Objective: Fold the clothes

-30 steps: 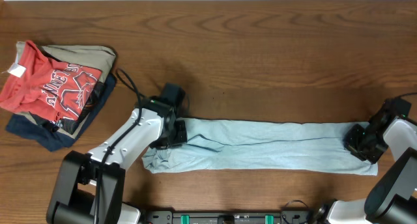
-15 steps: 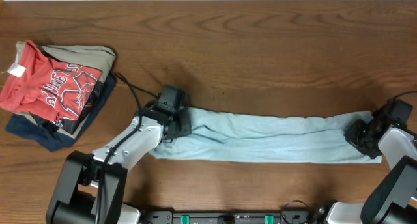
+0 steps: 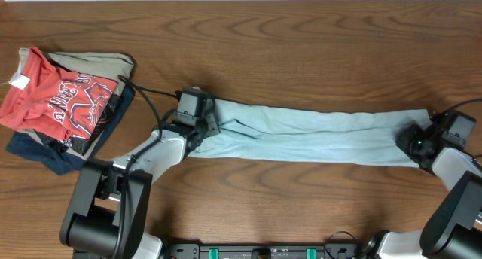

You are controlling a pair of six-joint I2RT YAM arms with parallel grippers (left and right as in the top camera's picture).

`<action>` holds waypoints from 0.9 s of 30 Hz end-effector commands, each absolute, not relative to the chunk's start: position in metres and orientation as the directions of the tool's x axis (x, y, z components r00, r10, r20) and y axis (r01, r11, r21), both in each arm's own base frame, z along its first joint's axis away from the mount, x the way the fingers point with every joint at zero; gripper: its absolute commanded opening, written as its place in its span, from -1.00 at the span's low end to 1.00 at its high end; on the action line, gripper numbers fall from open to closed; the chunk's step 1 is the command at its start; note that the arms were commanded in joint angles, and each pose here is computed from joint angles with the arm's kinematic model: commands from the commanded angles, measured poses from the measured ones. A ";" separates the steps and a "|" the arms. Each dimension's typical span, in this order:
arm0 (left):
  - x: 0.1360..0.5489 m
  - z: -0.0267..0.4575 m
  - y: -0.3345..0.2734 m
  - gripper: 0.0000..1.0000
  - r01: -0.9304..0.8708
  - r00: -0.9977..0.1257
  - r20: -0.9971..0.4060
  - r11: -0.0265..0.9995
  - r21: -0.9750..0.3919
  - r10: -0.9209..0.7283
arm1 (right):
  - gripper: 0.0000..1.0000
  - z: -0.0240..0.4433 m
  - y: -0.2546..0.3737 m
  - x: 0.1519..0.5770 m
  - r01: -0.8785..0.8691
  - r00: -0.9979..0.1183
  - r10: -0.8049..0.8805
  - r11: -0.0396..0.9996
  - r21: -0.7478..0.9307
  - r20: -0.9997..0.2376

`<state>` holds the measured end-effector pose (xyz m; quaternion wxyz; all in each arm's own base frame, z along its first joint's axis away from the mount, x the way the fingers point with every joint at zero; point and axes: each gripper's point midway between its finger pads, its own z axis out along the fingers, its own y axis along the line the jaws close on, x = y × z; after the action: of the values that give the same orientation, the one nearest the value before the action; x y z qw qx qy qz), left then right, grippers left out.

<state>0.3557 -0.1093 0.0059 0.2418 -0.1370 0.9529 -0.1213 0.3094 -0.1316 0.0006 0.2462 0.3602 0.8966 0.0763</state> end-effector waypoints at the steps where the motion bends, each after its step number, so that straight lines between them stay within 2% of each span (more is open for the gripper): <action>1: 0.354 -0.007 -0.086 -0.38 -0.283 -0.831 -0.414 0.923 -0.261 -0.372 | -0.43 -0.005 -0.111 0.316 0.568 -0.648 0.666 0.745 0.349 -0.368; 7: 0.364 0.001 -0.076 -0.38 -0.308 -0.820 -0.374 0.886 -0.348 -0.432 | -0.34 0.002 -0.108 0.327 0.480 -0.695 0.576 0.817 0.319 -0.429; 9: 0.370 0.011 -0.080 -0.19 -0.263 -0.830 -0.370 0.878 -0.400 -0.417 | -0.24 0.008 -0.108 0.332 0.449 -0.712 0.547 0.837 0.314 -0.440; 12: 0.378 0.033 -0.081 -0.03 -0.226 -0.822 -0.394 0.871 -0.437 -0.411 | -0.14 0.028 -0.106 0.346 0.397 -0.717 0.522 0.850 0.346 -0.462; 14: 0.382 0.051 -0.077 0.25 -0.220 -0.804 -0.420 0.867 -0.448 -0.421 | -0.10 0.048 -0.107 0.360 0.348 -0.715 0.489 0.869 0.353 -0.499; 16: 0.384 0.071 -0.075 0.39 -0.200 -0.782 -0.456 0.864 -0.461 -0.425 | -0.05 0.068 -0.111 0.369 0.308 -0.717 0.446 0.892 0.330 -0.537; 20: 0.375 0.116 -0.073 0.43 -0.160 -0.740 -0.519 0.862 -0.480 -0.427 | 0.49 0.100 -0.119 0.384 0.172 -0.745 0.268 0.962 0.213 -0.611; 24: 0.351 0.128 -0.069 0.49 -0.181 -0.754 -0.500 0.866 -0.466 -0.426 | 0.58 0.087 -0.134 0.366 0.088 -0.825 0.090 0.996 0.030 -0.558; 27: 0.332 0.118 -0.065 0.51 -0.226 -0.790 -0.443 0.873 -0.432 -0.424 | 0.57 0.071 -0.145 0.353 0.129 -0.854 0.114 0.992 0.006 -0.508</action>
<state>0.3394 -0.0698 0.1225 0.2875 -0.1763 0.9207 -0.1963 0.3650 -0.1302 0.0848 0.2888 0.0984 0.9519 0.0293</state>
